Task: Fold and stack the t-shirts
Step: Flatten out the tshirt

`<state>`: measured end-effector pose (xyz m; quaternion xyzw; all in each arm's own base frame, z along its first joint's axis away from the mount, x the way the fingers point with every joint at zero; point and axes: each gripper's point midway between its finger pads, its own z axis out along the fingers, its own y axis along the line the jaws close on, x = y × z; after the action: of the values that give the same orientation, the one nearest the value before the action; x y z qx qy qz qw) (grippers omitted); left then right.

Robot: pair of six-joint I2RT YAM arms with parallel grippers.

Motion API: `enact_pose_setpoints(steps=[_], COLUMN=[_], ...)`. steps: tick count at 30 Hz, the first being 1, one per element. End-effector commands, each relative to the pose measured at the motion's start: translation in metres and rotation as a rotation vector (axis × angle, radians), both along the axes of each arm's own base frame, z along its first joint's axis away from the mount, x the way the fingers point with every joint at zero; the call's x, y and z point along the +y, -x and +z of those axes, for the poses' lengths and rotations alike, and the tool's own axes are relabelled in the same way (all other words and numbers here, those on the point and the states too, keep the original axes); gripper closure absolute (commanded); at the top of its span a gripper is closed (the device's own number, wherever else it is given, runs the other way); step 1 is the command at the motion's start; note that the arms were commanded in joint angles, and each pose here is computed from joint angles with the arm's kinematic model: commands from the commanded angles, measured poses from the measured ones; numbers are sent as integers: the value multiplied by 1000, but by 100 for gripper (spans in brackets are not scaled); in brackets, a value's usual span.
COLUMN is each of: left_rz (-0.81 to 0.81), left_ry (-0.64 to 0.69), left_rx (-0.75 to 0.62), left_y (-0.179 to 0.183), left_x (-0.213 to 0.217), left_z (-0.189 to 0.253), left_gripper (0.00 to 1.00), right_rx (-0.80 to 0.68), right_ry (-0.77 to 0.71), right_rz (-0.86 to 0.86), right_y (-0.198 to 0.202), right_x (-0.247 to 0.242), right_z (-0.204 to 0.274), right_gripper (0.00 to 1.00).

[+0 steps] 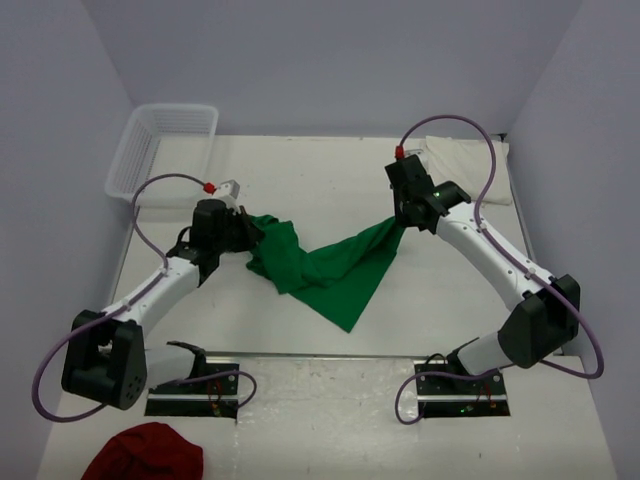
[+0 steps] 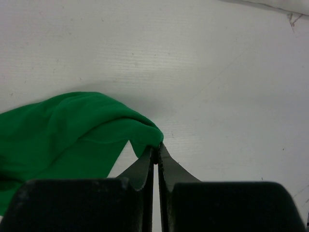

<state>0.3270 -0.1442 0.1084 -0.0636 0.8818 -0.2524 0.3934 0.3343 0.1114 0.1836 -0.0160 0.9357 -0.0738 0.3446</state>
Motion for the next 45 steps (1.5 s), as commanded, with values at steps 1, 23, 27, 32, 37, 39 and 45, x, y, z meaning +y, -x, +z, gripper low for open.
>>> enact_pose_setpoints(steps=[1, 23, 27, 32, 37, 39, 45], left_rz=[27, 59, 77, 75, 87, 99, 62], left_ry=[-19, -20, -45, -49, -57, -60, -31], left_rx=[-147, -779, -876, -938, -1032, -1066, -1146], left_y=[-9, 97, 120, 138, 160, 166, 180], left_x=[10, 54, 66, 70, 78, 81, 77], left_z=[54, 360, 411, 449, 489, 502, 530], left_gripper=[100, 100, 100, 100, 100, 100, 100], right_rx=[-69, -418, -465, -512, -584, -605, -699], right_ry=[-11, -31, -77, -90, -99, -116, -177], right_rz=[-32, -145, -109, -106, -68, -59, -20], right_y=[4, 32, 39, 50, 65, 71, 98], right_x=[-8, -60, -58, -66, -73, -74, -81], right_z=[24, 169, 195, 222, 256, 268, 309], right_gripper=[100, 100, 100, 100, 100, 100, 100])
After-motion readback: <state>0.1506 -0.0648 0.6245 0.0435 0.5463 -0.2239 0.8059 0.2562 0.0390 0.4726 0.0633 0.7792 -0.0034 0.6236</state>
